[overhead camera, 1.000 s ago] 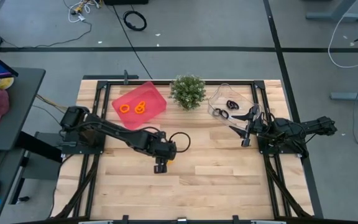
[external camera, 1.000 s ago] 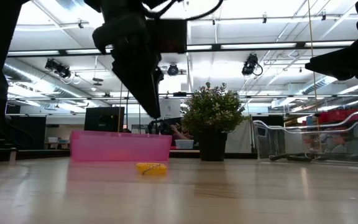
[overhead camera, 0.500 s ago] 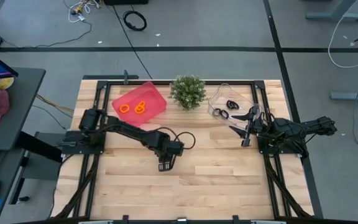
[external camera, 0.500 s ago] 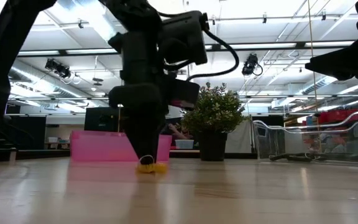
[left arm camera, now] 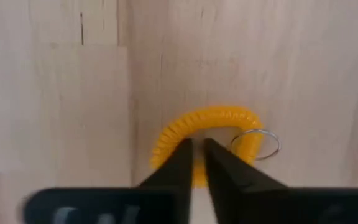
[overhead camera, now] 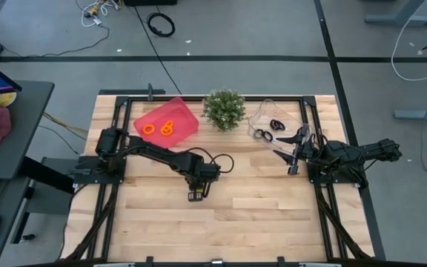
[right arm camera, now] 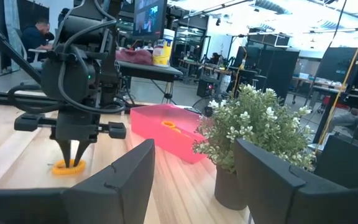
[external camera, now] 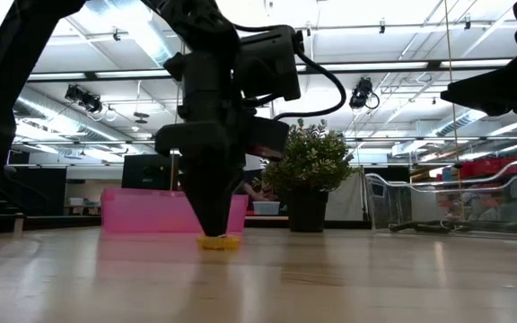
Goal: Sort spring keychains
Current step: Put the yellow spring keychain into the pink bin
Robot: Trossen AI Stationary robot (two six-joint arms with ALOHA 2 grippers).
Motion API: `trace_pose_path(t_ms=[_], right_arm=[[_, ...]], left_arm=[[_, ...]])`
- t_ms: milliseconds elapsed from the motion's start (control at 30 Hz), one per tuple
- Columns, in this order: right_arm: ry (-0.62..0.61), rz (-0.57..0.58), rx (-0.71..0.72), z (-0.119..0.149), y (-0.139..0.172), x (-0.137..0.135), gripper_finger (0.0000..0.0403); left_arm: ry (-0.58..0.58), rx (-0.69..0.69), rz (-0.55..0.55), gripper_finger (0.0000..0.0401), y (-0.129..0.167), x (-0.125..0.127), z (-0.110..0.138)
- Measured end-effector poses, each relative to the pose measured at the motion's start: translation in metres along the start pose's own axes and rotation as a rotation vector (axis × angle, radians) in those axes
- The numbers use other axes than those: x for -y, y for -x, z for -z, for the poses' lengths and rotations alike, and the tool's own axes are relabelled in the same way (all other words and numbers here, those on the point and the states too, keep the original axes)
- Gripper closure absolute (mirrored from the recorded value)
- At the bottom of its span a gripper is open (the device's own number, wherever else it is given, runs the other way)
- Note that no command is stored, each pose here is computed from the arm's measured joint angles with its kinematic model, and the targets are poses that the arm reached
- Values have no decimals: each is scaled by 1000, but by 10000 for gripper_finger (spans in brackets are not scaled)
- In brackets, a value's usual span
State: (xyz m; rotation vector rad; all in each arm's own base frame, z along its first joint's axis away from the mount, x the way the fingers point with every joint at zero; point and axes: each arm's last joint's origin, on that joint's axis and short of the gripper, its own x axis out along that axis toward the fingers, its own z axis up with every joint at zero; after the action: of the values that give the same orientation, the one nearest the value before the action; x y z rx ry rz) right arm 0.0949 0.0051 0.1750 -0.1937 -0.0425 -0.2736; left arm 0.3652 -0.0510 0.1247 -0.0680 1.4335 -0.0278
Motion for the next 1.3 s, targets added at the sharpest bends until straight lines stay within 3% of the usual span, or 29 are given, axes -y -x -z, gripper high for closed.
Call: trace_pose_path(t_ms=[67,133,400,533,800,1167,1300], right_arm=[[0,0,0,0,0,0,180],[0,0,0,0,0,0,180],[0,0,0,0,0,0,180],[0,0,0,0,0,0,180],[0,0,0,0,0,0,180],[0,0,0,0,0,0,180],[0,0,0,0,0,0,180]], left_arm=[[-21,-6,7,388,0,1,1],[-29,-7,4,394,1,1,0],[-67,-13,-21,399,11,11,-7],[-32,3,-31,393,18,19,-13],[-49,65,-29,341,32,36,-23],[-64,54,-240,247,34,32,-18],[-64,66,-252,228,32,31,-18]])
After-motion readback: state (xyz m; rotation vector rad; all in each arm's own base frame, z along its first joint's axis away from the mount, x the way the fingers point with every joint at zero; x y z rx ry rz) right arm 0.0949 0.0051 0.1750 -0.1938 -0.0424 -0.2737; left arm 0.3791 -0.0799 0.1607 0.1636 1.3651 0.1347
